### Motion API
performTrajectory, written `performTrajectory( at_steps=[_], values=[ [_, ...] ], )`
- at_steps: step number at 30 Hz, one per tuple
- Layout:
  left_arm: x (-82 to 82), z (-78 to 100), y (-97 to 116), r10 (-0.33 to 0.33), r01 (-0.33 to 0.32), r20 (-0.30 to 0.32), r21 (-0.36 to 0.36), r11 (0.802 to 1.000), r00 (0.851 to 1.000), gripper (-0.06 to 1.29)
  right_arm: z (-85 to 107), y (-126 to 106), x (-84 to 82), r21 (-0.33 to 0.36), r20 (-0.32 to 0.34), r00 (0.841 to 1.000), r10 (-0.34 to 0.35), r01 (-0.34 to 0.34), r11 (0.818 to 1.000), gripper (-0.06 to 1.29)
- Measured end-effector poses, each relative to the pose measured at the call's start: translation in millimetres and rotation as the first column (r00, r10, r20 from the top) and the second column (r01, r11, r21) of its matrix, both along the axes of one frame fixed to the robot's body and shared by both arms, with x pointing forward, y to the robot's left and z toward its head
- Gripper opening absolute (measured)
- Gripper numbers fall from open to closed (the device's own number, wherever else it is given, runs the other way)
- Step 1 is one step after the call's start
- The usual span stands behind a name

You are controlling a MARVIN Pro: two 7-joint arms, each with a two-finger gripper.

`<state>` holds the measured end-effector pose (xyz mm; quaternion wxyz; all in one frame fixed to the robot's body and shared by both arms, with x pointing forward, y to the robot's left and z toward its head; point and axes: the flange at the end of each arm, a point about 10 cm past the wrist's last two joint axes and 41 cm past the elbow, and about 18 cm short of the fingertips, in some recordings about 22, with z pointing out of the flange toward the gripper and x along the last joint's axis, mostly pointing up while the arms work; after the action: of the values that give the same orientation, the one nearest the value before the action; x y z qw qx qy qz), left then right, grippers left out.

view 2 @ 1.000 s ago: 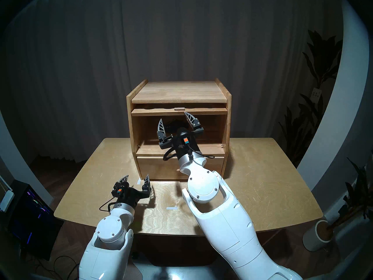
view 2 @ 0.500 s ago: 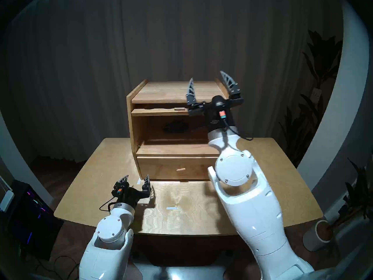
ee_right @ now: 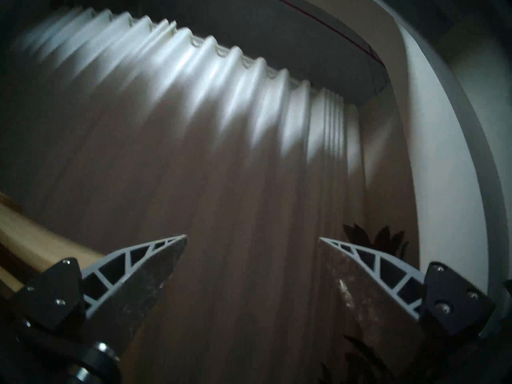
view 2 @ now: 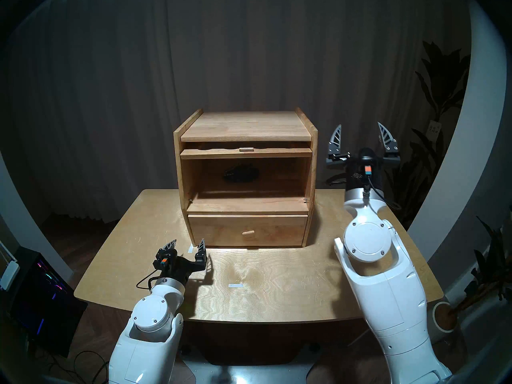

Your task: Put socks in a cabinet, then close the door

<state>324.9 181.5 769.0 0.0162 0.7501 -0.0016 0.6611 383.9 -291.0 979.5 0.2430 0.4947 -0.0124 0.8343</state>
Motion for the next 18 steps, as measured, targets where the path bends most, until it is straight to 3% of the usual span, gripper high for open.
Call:
performTrajectory(
  at_steps=[2, 7, 11, 12, 15, 18],
  values=[
    [0.1, 0.6, 0, 0.000, 0.000, 0.001, 0.000, 1.000, 1.000, 1.26, -21.0, -23, -2.3, 0.036, -0.061, 0.997, -0.050, 0.053, 0.998, 1.25],
    [0.3, 2.4, 0, 0.000, 0.000, 0.006, 0.000, 1.000, 1.000, 1.26, -51.5, -50, -10.9, 0.105, -0.146, 0.987, -0.073, 0.089, 0.991, 1.25],
    [0.5, 4.7, 0, 0.000, 0.000, 0.012, 0.000, 1.000, 1.000, 1.26, -77.5, -46, -19.7, 0.177, -0.211, 0.977, 0.033, 0.005, 0.984, 1.25],
    [0.5, 5.7, 0, 0.000, 0.000, 0.014, -0.001, 1.000, 1.000, 1.26, -88.7, -38, -23.6, 0.210, -0.233, 0.967, 0.100, -0.051, 0.976, 1.25],
    [0.4, 6.6, 0, 0.001, -0.001, 0.016, -0.001, 1.000, 1.000, 1.26, -98.0, -30, -26.2, 0.243, -0.247, 0.954, 0.170, -0.109, 0.964, 1.25],
    [0.2, 7.9, 0, 0.001, -0.001, 0.019, -0.001, 1.000, 1.000, 1.26, -110.4, -23, -27.4, 0.289, -0.262, 0.928, 0.266, -0.188, 0.939, 1.25]
  ],
)
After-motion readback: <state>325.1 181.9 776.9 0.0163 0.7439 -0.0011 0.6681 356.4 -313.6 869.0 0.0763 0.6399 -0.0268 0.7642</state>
